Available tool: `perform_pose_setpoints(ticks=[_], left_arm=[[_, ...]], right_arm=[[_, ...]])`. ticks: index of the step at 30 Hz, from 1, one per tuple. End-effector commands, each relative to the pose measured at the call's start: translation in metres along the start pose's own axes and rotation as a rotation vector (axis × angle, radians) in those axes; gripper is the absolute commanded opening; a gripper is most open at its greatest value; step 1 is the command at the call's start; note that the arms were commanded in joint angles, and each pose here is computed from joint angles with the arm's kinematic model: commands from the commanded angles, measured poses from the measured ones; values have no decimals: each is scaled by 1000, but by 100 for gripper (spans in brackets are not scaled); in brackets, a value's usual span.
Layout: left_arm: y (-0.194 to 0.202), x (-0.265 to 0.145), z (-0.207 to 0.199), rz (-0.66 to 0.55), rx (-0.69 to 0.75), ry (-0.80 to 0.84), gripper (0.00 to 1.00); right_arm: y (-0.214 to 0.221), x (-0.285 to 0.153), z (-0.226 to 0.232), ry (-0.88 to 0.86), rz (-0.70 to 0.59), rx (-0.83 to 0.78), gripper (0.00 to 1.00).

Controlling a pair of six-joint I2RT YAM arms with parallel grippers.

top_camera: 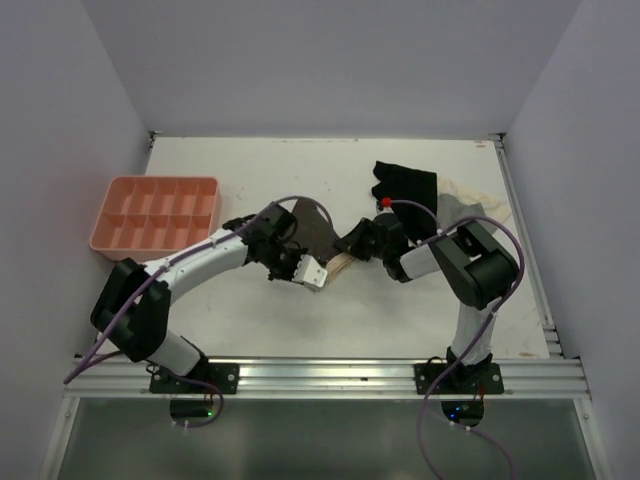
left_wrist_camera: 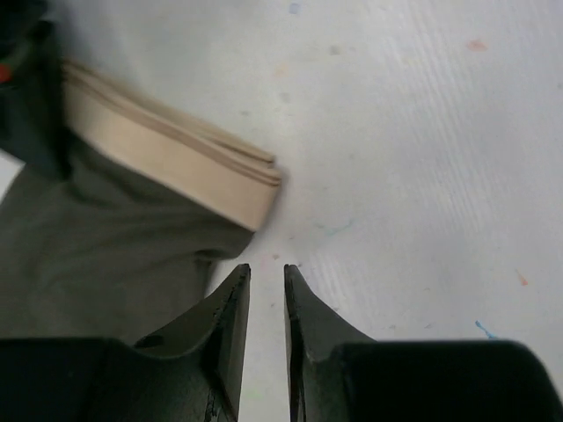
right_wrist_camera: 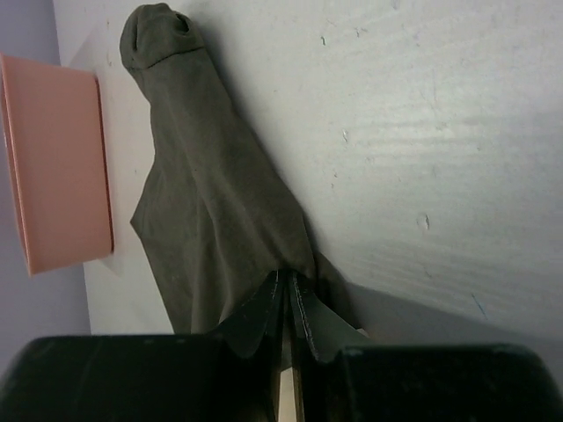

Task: Roll the underwear
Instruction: Fold the underwear

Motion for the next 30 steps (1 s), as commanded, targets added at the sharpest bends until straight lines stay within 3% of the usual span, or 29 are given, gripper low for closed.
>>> perform_pose_setpoints(ticks=[1,6,7,9,11,13,18,20,21,23,26,28,29,30], left_arm=[[-18,-54,20,-126,-294,-160,25],[-14,-77,58,-293,-524,-323,28],[-10,-76,63,-320,-649,-338,22],[-5,-70,78,-364,-741,-304,9],[4,-73,96,-357,-840,-382,1],[13,-80,108,-378,-876,-461,1],[13,-103,120,-425,-791,-684,9],[19,-104,124,-397,-830,-733,8],[26,-96,126,-380,-870,-714,1],[26,-97,136,-404,-882,-654,0],[31,-77,123,-461,-884,-426,0],[26,-86,116,-490,-819,-462,0],[21,-96,109,-500,-769,-550,23],[17,-100,105,-509,-779,-596,36]], right_arm=[[5,7,-23,79,90,-104,11],[7,20,-11,-2,194,-180,10],[10,21,-11,-22,225,-187,10],[9,21,-5,-56,246,-216,10],[7,17,2,-87,245,-236,16],[2,4,18,-117,216,-263,23],[-20,-42,74,-203,80,-333,40],[-24,-54,77,-149,58,-327,45],[-28,-60,79,-120,27,-334,46],[-28,-71,79,-70,19,-316,46],[-20,-80,63,-9,14,-240,48],[-16,-82,58,-10,-7,-203,50],[-13,-86,48,12,-20,-214,51],[-12,-88,43,22,-27,-237,52]])
Point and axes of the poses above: each gripper's point midway between its finger pads, its own x axis out along the fingers, its own z axis along the line the jaws close on, y = z × x, the point moved 8 cm from there along -x, back along the fingers, and after that the axes turned 9 degrees about x, right-handed, at the moved point
